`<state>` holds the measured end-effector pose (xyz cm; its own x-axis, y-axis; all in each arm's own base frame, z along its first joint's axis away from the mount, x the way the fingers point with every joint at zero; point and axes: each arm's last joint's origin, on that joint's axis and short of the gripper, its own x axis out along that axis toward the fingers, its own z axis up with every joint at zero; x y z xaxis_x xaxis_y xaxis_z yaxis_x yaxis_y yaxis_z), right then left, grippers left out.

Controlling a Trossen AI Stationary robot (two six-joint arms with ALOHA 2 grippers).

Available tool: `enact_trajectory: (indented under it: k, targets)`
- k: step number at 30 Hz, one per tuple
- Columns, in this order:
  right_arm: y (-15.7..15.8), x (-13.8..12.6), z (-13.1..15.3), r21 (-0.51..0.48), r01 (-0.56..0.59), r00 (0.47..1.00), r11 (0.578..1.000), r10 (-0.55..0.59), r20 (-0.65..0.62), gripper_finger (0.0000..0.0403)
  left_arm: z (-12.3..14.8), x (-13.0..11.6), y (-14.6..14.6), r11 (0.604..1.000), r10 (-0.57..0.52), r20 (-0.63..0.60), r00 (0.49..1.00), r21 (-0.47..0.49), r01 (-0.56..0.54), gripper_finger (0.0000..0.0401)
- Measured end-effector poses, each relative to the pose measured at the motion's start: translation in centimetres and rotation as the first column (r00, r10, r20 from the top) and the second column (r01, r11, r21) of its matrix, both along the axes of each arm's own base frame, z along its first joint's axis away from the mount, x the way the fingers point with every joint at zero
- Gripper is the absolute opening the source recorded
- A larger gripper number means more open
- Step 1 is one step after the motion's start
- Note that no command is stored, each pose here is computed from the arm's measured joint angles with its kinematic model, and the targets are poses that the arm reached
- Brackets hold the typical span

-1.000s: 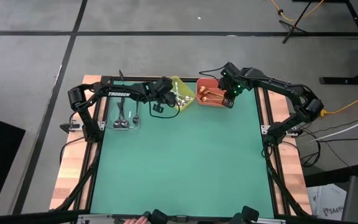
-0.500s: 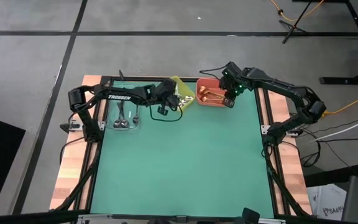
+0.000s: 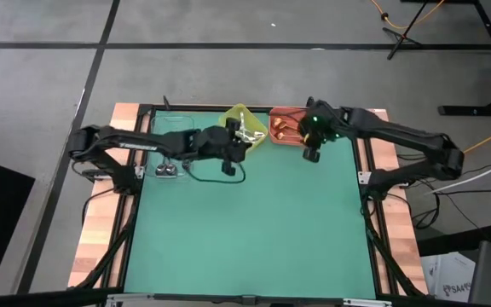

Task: Sort silverware by color (type)
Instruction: Return to Home Position

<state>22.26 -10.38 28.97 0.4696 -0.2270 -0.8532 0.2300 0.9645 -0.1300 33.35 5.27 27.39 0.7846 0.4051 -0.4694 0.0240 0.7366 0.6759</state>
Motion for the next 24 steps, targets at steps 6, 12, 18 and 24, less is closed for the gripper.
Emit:
enact_trajectory:
  k: [6, 12, 18, 24]
  targets:
    - [4.6, -0.2, 2.6, -0.036, -0.121, 0.979, 0.992, 0.126, 0.161, 0.0089, 4.2, -2.3, -4.9, 0.999, -0.022, 0.166, 0.986, -0.020, 0.025, 0.0005]
    - [8.2, -2.6, 5.9, -0.083, -0.192, 0.912, 0.978, 0.209, 0.352, 0.0089, 7.7, -5.7, -8.4, 0.998, 0.047, 0.319, 0.947, -0.063, -0.028, 0.0005]
    - [10.1, -6.5, 8.3, -0.114, -0.258, 0.828, 0.959, 0.280, 0.485, 0.0089, 9.7, -9.7, -10.0, 0.989, 0.112, 0.379, 0.919, -0.134, -0.065, 0.0005]
    - [10.5, -10.4, 9.8, -0.144, -0.270, 0.755, 0.952, 0.302, 0.581, 0.0089, 11.2, -13.7, -10.2, 0.964, 0.138, 0.414, 0.900, -0.263, -0.026, 0.0005]
